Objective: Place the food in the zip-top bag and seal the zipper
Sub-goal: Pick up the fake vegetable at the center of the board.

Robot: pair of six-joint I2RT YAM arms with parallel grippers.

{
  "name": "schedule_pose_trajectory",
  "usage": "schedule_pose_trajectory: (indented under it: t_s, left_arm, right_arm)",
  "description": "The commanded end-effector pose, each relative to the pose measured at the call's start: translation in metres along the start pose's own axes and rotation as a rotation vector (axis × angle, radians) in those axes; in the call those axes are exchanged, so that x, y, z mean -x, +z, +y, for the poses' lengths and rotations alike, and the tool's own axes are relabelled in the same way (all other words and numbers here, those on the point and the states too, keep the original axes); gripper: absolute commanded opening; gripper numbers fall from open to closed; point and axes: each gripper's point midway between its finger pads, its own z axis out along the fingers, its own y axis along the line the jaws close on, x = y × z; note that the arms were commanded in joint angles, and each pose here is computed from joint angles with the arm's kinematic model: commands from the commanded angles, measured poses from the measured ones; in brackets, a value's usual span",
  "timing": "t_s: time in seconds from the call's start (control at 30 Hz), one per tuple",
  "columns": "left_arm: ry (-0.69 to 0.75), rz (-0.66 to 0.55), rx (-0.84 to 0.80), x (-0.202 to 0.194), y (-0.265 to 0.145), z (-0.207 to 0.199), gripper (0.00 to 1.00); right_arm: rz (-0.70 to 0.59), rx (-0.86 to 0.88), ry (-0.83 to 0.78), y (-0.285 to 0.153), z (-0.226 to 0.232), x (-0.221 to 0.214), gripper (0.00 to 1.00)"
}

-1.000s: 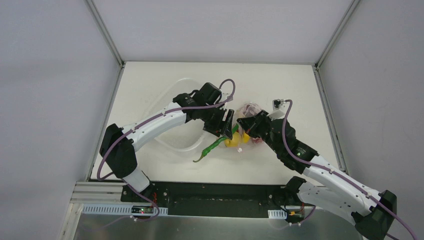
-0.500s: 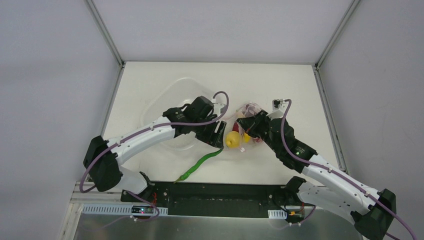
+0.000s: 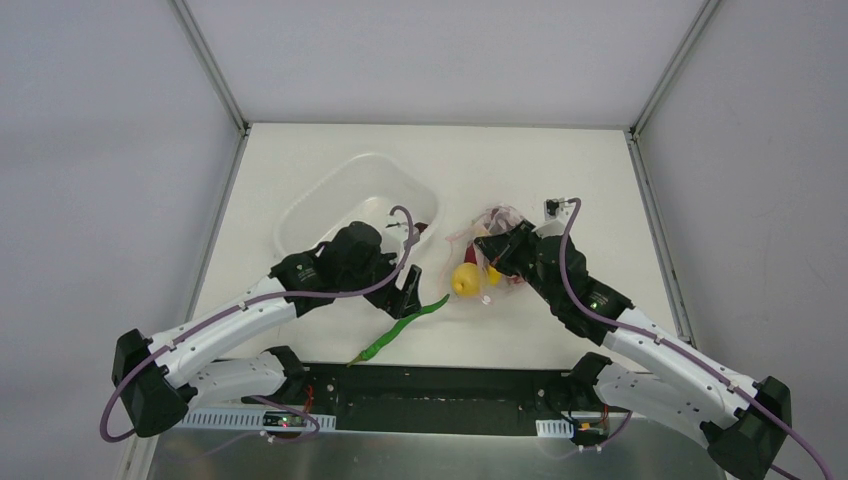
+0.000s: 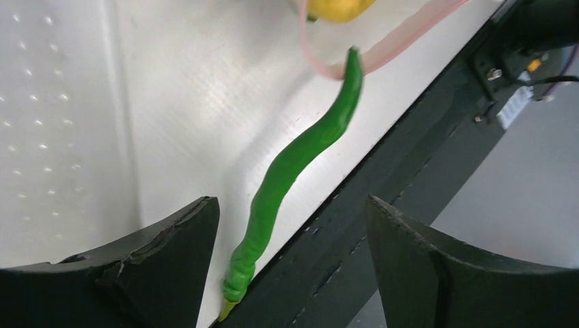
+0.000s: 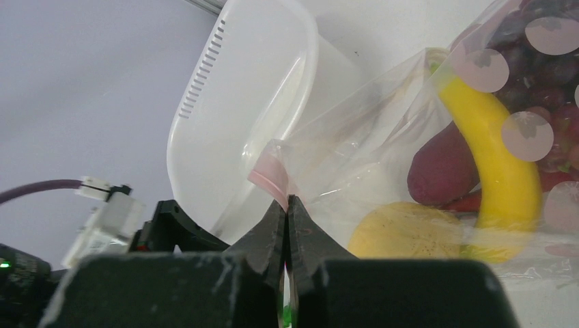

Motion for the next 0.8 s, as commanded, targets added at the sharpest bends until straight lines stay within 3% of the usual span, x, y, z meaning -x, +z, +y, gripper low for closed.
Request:
schedule_pose_trajectory:
  t_s: [0.0,0.2,0.33,0.67,0.77]
  left_arm:
    - [0.026,0.080,0.121,-0.039,0.008,0.033,0.82]
    - [0.087,0.044,0.064,-0.056,0.026,0.036,0.84]
    - [0.105,0.065,0.089,-0.060,0.029,0.042,0.81]
    - [0.145,0.175,-0.028,-0.074,0.042,0.018,0.65]
    - [0.148,0.221,-0.047,-0.078,0.046,0.014,0.51]
  right_arm:
    - [-0.044,0.031,0.016,-0.002,0.016,0.017,0.01]
    - [-0.036,0.027,0.013,0.001,0.016,0.016,0.01]
    - [-0.031,0.027,0.013,0.001,0.015,0.015,0.01]
    - [-0.035,0.020,0.013,0.000,0.013,0.017,0.02]
    - [-0.033,0.016,0.015,0.000,0.012,0.016,0.02]
